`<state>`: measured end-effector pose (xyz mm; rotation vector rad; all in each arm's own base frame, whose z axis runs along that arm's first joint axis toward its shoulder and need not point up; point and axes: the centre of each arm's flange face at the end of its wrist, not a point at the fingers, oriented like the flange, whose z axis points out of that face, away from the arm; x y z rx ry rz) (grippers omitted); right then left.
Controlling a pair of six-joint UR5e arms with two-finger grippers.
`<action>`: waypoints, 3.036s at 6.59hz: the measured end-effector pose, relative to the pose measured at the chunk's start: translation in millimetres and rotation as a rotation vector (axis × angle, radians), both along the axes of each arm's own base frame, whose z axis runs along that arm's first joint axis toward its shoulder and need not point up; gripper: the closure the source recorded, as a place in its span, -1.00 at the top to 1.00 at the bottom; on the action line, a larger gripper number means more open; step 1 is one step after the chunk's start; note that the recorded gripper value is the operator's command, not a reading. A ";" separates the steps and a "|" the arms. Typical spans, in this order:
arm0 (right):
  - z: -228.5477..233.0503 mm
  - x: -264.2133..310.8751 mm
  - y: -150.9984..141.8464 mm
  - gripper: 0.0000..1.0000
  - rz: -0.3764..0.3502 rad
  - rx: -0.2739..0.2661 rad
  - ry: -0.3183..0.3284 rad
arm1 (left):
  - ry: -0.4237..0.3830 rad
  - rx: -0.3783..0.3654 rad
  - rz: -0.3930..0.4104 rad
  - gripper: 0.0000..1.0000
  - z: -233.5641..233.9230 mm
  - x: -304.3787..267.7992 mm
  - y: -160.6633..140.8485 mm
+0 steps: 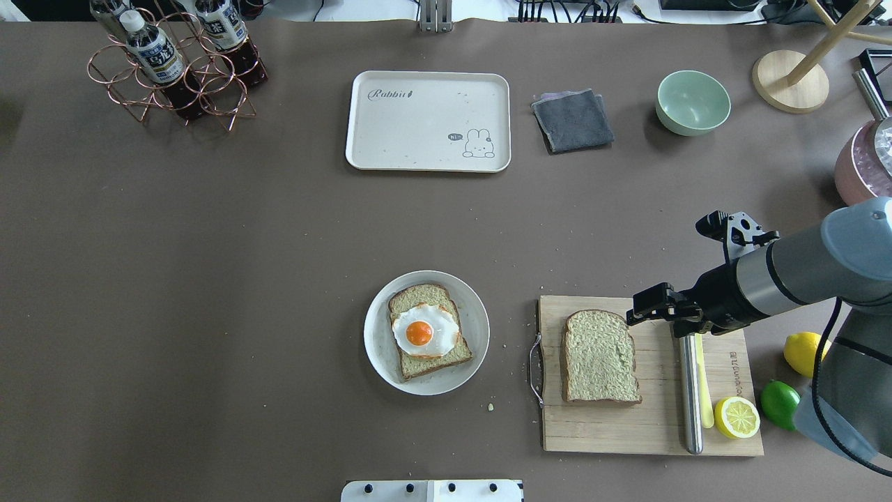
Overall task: Make sandwich and place on tray
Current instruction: 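Move the right gripper over the bread slice on the cutting board and grasp it, then lift the bread slice with the right gripper and lay it onto the egg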
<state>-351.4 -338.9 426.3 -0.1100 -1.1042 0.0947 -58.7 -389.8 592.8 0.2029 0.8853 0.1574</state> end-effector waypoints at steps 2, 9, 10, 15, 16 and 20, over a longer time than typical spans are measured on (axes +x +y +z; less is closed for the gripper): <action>12.2 -26.6 16.2 0.51 0.008 0.035 0.033 | 0.001 -0.001 0.000 0.94 -0.1 0.2 -0.3; -14.9 -29.1 24.6 -1.00 0.017 0.052 -0.010 | 0.000 0.005 0.005 0.94 1.4 0.2 1.6; -32.3 -25.0 23.5 -1.00 0.018 0.065 -0.043 | 0.000 0.009 0.005 0.94 1.6 0.2 1.9; -156.4 -127.9 -19.6 -1.00 0.017 0.103 -0.223 | 0.000 -0.004 0.004 0.95 6.7 0.8 3.2; -174.9 -157.0 -25.0 -1.00 0.004 0.109 -0.235 | 0.001 -0.005 0.002 0.94 6.7 0.8 1.9; -175.8 -202.3 -26.5 0.60 -0.032 0.131 -0.209 | 0.001 -0.008 0.001 0.95 7.4 0.8 3.1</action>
